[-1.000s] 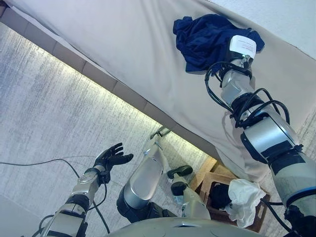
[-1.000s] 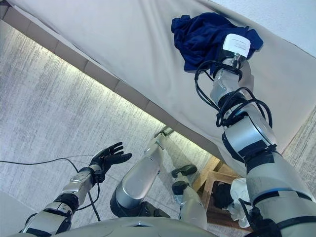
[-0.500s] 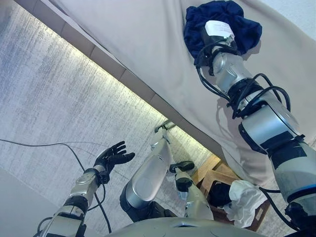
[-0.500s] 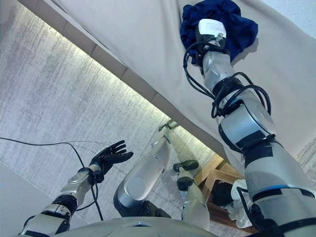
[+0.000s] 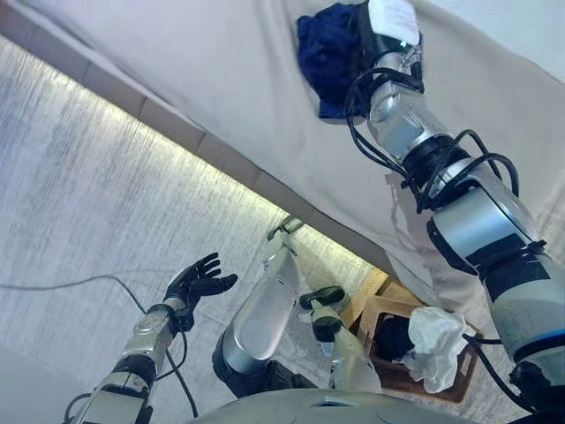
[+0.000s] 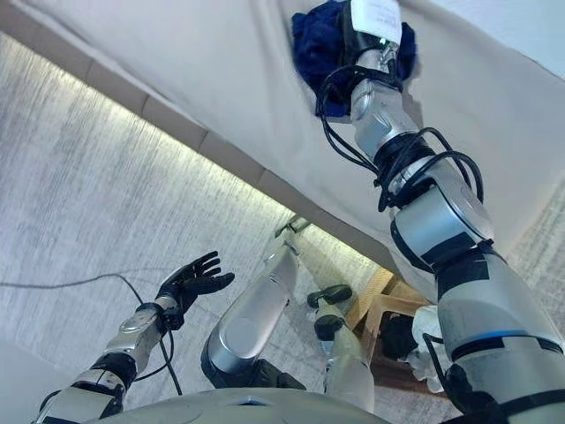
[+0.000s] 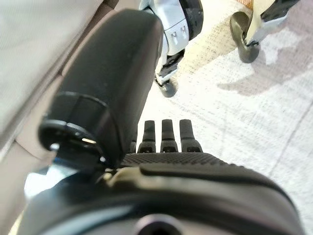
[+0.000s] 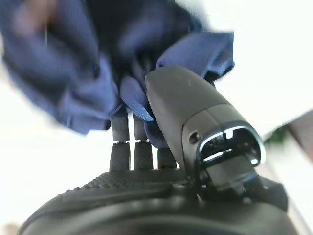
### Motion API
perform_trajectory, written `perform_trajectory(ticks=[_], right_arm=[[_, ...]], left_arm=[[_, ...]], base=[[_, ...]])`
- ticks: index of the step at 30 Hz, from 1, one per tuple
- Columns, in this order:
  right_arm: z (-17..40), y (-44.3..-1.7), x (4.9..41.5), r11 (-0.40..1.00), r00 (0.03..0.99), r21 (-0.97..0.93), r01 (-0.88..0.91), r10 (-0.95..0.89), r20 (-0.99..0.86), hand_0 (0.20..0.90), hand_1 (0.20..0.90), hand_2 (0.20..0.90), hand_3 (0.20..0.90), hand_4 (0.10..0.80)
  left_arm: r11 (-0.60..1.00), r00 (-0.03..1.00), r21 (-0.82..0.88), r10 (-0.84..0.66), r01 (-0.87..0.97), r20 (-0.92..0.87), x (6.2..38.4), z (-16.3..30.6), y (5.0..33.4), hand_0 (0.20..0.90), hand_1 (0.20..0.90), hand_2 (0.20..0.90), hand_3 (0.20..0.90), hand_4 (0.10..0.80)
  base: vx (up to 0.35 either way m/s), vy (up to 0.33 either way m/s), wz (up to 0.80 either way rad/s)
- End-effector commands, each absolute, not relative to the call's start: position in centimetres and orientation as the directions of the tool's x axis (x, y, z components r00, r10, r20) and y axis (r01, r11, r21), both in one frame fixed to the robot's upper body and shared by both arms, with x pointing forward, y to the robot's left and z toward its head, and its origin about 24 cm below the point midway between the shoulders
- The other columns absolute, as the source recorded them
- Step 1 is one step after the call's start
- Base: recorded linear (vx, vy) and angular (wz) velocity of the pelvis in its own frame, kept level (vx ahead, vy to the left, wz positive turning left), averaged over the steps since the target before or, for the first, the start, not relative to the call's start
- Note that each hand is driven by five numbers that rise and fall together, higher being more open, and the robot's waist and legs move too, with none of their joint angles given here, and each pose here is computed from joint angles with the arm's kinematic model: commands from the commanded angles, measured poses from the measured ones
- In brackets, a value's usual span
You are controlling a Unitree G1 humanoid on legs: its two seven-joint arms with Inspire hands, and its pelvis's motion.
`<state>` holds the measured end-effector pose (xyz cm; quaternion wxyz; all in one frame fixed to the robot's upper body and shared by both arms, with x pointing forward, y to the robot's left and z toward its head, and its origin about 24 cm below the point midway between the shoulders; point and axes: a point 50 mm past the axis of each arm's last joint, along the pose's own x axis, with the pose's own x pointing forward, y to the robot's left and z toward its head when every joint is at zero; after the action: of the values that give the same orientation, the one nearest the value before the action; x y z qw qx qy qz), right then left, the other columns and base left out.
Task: Pick up the clothes from the bed and place them into the basket
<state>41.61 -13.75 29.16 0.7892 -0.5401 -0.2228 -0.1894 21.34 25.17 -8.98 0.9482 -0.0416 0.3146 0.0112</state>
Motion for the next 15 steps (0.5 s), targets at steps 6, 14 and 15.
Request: perform_trajectory(ticks=[6, 14, 15], right_arm=[[38.4, -18.8, 32.5, 0.543, 0.163, -0.003, 0.840, -0.248, 0.955, 0.300, 0.300, 0.300, 0.200, 0.100], [37.8, -21.2, 28.8, 0.414, 0.076, 0.007, 0.910, -0.182, 0.980, 0.300, 0.300, 0.300, 0.200, 0.100], [37.8, -21.6, 28.4, 0.393, 0.066, 0.007, 0.919, -0.174, 0.982, 0.300, 0.300, 0.300, 0.200, 0.100]], left_arm=[[0.982, 0.590, 0.139, 0.187, -0.126, -0.785, 12.4, -12.1, 29.9, 0.900, 0.900, 0.900, 0.900, 0.800], [0.969, 0.423, 0.247, 0.221, 0.008, -0.879, 9.8, -13.5, 29.7, 0.900, 0.900, 0.900, 0.900, 0.800], [0.968, 0.403, 0.249, 0.220, 0.020, -0.888, 9.6, -13.6, 29.6, 0.900, 0.900, 0.900, 0.900, 0.800]], base=[[0.113, -0.018, -0.52], [0.101, -0.080, -0.40], [0.082, -0.121, -0.39]])
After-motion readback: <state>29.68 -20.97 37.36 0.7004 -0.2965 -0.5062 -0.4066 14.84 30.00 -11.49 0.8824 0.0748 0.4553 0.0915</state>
